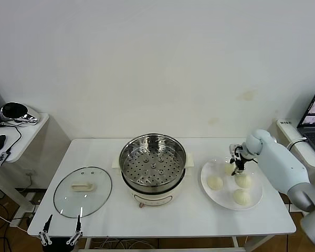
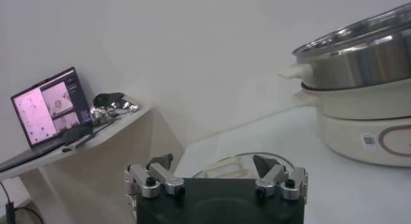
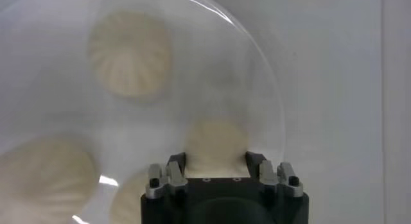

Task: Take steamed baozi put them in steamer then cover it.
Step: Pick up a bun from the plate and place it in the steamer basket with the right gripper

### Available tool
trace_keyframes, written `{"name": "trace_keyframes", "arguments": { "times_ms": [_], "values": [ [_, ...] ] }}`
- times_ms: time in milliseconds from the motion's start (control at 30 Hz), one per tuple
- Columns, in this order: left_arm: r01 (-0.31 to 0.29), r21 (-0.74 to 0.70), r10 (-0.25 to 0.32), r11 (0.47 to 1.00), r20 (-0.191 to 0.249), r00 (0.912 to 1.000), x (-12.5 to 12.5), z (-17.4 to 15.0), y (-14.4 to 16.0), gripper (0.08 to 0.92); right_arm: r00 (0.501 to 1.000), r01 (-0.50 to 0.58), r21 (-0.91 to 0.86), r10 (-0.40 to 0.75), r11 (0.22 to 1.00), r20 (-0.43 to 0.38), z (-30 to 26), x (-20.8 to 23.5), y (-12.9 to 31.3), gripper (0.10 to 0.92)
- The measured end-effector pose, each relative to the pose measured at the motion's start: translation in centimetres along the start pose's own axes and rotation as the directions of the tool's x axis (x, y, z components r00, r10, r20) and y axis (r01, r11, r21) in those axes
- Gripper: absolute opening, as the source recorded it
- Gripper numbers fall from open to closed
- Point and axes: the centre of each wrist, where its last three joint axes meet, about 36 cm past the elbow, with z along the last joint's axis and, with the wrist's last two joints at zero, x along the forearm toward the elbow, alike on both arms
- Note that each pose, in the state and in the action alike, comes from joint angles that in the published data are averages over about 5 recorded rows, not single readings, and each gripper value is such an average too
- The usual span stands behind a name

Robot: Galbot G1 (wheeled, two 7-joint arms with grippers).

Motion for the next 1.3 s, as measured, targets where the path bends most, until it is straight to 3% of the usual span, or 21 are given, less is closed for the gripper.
{"name": "trace_keyframes", "arguments": {
  "times_ms": [367, 800, 1033, 1300],
  "values": [
    [-0.010, 0.003, 0.010, 1.000, 0.015, 0.9998, -0.5, -0.3, 0.1, 0.823, 0.989, -0.103, 0.069, 0.094, 0.992, 0.114, -2.1, 9.6, -2.4, 0.588],
    [-0.020, 0.005, 0.020, 1.000, 0.043, 0.9989, -1.3, -1.0, 0.6, 0.823, 0.936, -0.227, 0.278, 0.130, 0.933, 0.328, -12.7, 21.8, -5.3, 0.597],
    [-0.008, 0.006, 0.008, 1.000, 0.053, 0.9986, -1.8, -1.1, 1.3, 0.823, 0.925, -0.243, 0.455, 0.063, 0.857, 0.376, -20.9, 22.5, -5.5, 0.608],
    [0.010, 0.012, -0.011, 1.000, 0.056, 0.9984, -2.2, -1.4, 2.0, 0.823, 0.934, -0.240, 0.662, -0.018, 0.710, 0.358, -29.4, 19.5, -5.1, 0.611]
  ]
}}
